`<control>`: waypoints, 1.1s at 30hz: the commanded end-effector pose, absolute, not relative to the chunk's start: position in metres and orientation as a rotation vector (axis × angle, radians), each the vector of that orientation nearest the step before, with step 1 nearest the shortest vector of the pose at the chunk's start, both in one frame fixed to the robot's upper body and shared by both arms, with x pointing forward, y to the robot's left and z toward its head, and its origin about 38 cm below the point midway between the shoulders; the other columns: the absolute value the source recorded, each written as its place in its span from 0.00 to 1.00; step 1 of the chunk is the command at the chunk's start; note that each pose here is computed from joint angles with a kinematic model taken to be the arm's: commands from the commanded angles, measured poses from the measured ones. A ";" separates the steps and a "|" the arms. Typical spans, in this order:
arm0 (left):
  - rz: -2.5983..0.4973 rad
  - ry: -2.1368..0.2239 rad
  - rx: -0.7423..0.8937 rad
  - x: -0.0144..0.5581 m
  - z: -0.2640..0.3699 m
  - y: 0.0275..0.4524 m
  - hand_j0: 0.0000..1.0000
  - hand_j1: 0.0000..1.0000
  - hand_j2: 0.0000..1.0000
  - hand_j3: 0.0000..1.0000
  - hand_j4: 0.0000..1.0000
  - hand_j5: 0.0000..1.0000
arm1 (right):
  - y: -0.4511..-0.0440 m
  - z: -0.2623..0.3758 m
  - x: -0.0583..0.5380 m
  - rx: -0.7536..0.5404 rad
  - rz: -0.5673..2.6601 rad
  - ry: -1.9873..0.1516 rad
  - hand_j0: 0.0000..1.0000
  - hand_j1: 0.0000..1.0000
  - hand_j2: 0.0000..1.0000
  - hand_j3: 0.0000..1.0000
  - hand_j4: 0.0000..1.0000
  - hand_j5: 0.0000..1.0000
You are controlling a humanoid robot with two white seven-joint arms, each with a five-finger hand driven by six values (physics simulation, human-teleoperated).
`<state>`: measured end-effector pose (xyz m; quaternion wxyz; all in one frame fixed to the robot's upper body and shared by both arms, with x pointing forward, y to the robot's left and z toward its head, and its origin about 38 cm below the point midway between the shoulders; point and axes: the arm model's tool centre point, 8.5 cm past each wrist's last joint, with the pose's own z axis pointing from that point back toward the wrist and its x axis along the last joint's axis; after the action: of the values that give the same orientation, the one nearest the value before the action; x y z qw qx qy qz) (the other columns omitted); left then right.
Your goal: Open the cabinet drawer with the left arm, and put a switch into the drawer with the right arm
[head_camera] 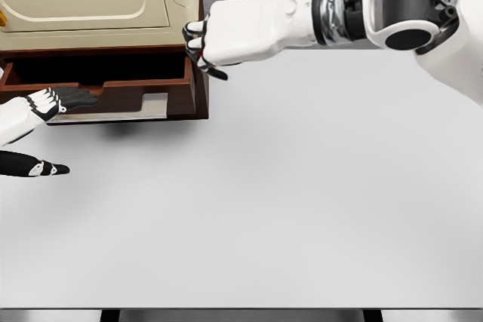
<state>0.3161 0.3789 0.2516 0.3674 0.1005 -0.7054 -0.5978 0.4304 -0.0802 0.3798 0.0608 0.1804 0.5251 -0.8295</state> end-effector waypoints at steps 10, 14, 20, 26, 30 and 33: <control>-1.519 -1.810 0.254 0.317 0.250 0.382 1.00 1.00 1.00 1.00 1.00 1.00 | -0.041 0.387 0.416 0.446 -2.472 1.614 0.27 0.27 0.27 0.27 0.27 0.27; -1.520 -1.809 0.253 0.317 0.250 0.381 1.00 1.00 1.00 1.00 1.00 1.00 | -0.028 0.386 0.424 0.450 -2.498 1.627 0.27 0.27 0.27 0.27 0.27 0.27; -1.519 -1.810 0.254 0.317 0.250 0.382 1.00 1.00 1.00 1.00 1.00 1.00 | 0.000 0.379 0.431 0.410 -2.529 1.588 0.27 0.27 0.27 0.27 0.27 0.27; -1.520 -1.809 0.253 0.317 0.250 0.381 1.00 1.00 1.00 1.00 1.00 1.00 | 0.018 0.373 0.438 0.392 -2.559 1.571 0.29 0.29 0.29 0.29 0.29 0.29; -1.519 -1.810 0.254 0.317 0.250 0.382 1.00 1.00 1.00 1.00 1.00 1.00 | 0.024 0.372 0.443 0.390 -2.574 1.567 0.29 0.29 0.29 0.29 0.29 0.29; -1.520 -1.809 0.256 0.317 0.250 0.382 1.00 1.00 1.00 1.00 1.00 1.00 | 0.028 0.375 0.444 0.394 -2.571 1.568 0.29 0.29 0.29 0.29 0.29 0.29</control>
<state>0.3167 0.3813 0.2497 0.3720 0.1013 -0.7045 -0.5959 0.4421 0.0254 0.3784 0.0580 0.1337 0.5145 -0.8450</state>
